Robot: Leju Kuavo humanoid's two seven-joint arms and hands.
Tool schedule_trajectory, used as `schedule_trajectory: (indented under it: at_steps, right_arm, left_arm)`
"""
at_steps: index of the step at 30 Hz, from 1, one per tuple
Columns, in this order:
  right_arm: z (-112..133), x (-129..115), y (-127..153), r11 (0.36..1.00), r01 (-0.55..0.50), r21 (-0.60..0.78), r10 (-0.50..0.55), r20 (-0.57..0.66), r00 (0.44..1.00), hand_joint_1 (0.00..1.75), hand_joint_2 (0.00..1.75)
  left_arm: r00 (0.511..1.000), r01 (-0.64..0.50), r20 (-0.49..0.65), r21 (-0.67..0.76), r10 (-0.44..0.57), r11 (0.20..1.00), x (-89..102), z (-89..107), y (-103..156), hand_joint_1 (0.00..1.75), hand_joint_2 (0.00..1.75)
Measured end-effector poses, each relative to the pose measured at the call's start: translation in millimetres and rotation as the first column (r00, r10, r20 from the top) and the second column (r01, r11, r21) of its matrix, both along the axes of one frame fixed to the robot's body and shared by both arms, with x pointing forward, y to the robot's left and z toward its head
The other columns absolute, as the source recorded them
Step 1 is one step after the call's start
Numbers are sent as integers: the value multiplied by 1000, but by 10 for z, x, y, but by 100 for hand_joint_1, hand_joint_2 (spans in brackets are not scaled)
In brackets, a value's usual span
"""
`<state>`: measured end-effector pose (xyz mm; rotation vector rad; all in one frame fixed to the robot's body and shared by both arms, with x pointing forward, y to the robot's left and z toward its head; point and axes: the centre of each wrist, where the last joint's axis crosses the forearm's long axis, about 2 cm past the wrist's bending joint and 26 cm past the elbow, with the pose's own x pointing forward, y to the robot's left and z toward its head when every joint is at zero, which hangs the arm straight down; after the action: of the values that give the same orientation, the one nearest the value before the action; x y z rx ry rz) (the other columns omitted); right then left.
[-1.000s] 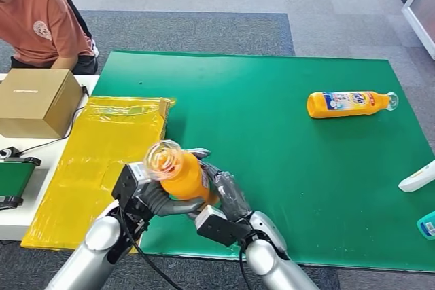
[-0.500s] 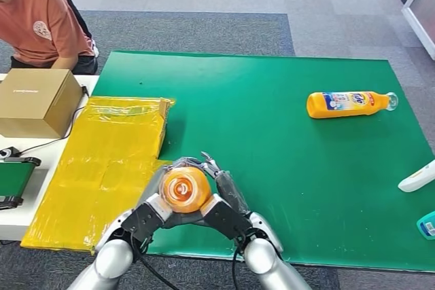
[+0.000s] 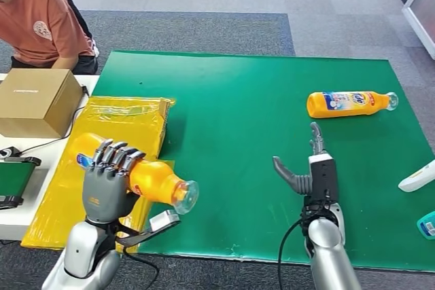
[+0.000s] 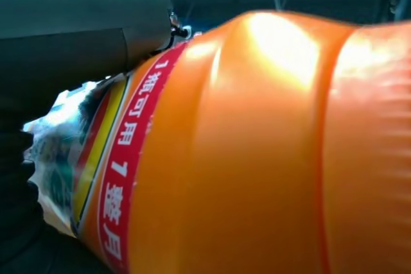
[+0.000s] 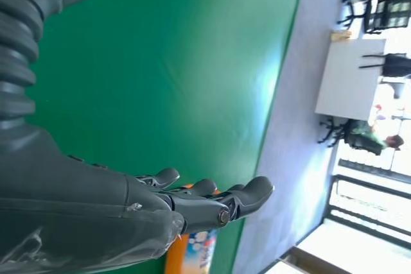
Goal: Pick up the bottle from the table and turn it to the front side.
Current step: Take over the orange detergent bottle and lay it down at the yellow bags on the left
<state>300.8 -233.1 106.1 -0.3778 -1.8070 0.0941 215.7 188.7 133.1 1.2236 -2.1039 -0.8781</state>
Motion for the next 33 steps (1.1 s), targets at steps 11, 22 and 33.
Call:
schedule_trajectory:
  at_steps: [11,22,33]
  right_arm:
    - [396,-21,34,998,-61,35,53,180,982,0,175]
    - [618,-112,191,990,-137,27,125,277,953,0,175]
    - [571,-166,225,986,-164,41,147,271,951,0,175]
  left_arm:
    - [940,-117,-289,220,180,968,258,-856,461,0,175]
    - [928,-87,-329,260,173,962,335,-983,571,0,175]
    - [953,-65,-277,213,124,975,277,-867,573,0,175]
